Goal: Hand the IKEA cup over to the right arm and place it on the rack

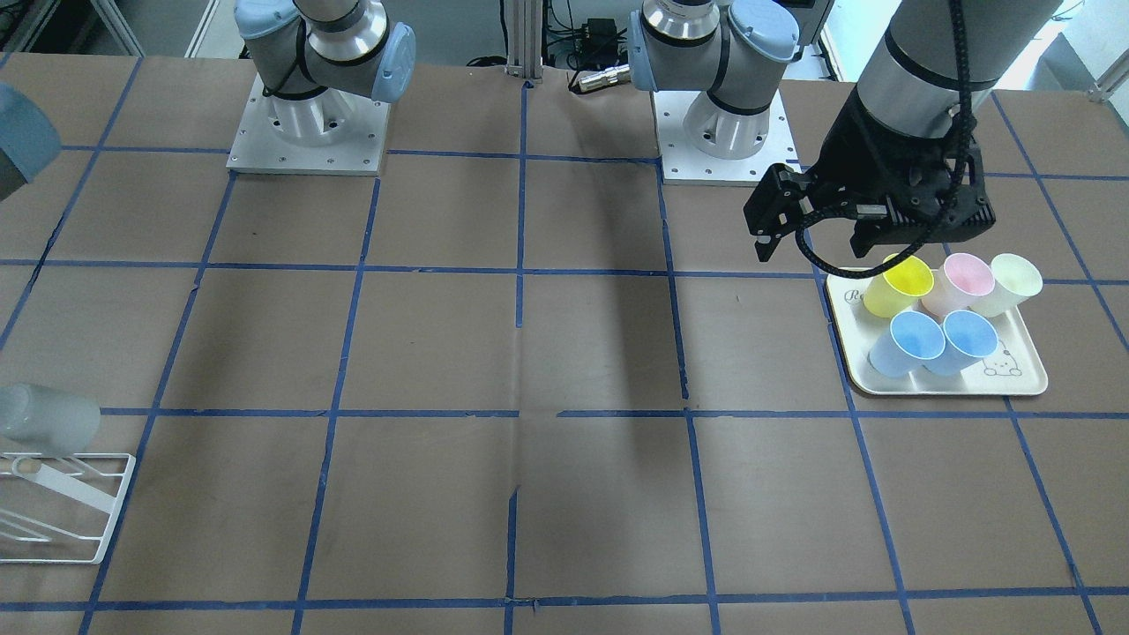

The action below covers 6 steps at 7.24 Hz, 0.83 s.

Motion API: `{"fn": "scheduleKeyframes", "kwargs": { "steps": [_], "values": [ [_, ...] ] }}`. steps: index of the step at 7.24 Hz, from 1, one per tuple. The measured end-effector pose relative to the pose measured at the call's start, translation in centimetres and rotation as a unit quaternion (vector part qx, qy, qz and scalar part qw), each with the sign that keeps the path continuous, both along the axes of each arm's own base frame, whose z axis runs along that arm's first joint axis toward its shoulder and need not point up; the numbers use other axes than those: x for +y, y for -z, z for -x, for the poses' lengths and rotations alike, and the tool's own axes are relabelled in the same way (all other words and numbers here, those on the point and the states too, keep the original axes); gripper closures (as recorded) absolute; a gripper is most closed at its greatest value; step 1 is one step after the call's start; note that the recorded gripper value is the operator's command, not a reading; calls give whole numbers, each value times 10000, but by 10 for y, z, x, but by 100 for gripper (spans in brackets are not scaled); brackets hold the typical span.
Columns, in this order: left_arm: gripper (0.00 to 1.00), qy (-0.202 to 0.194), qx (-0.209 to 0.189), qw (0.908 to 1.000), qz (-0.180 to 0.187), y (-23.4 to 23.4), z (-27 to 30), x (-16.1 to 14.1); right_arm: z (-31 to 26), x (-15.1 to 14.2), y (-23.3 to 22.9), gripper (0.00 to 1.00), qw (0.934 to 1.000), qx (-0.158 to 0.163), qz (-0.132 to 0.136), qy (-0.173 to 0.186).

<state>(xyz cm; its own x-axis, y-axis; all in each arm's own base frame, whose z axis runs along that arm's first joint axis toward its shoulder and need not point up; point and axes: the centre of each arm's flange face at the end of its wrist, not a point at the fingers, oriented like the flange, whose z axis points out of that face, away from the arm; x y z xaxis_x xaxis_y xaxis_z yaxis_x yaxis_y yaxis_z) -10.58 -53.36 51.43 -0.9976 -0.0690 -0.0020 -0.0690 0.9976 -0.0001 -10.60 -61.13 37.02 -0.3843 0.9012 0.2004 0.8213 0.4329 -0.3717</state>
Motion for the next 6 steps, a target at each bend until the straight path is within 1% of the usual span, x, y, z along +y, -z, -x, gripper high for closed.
{"fn": "scheduleKeyframes", "kwargs": {
  "steps": [1,2,3,4,5,6],
  "values": [
    [0,-1,0,10000,2,0,0,0,-12,8,-14,0,9998,-146,-59,-155],
    [0,-1,0,10000,2,0,0,0,-33,21,-35,0,9985,-370,-143,-368],
    [0,-1,-2,10000,1,0,0,0,-56,40,-59,0,9963,-535,-294,-612],
    [0,-2,-5,10000,1,0,0,0,-83,57,-75,0,9911,-744,-508,-981],
    [0,-8,-7,10000,6,0,-1,0,-111,66,-84,0,9828,-1044,-592,-1400],
    [0,-21,-9,10000,22,-2,-2,0,-136,74,-94,0,9727,-1318,-569,-1824]
  ]
}}
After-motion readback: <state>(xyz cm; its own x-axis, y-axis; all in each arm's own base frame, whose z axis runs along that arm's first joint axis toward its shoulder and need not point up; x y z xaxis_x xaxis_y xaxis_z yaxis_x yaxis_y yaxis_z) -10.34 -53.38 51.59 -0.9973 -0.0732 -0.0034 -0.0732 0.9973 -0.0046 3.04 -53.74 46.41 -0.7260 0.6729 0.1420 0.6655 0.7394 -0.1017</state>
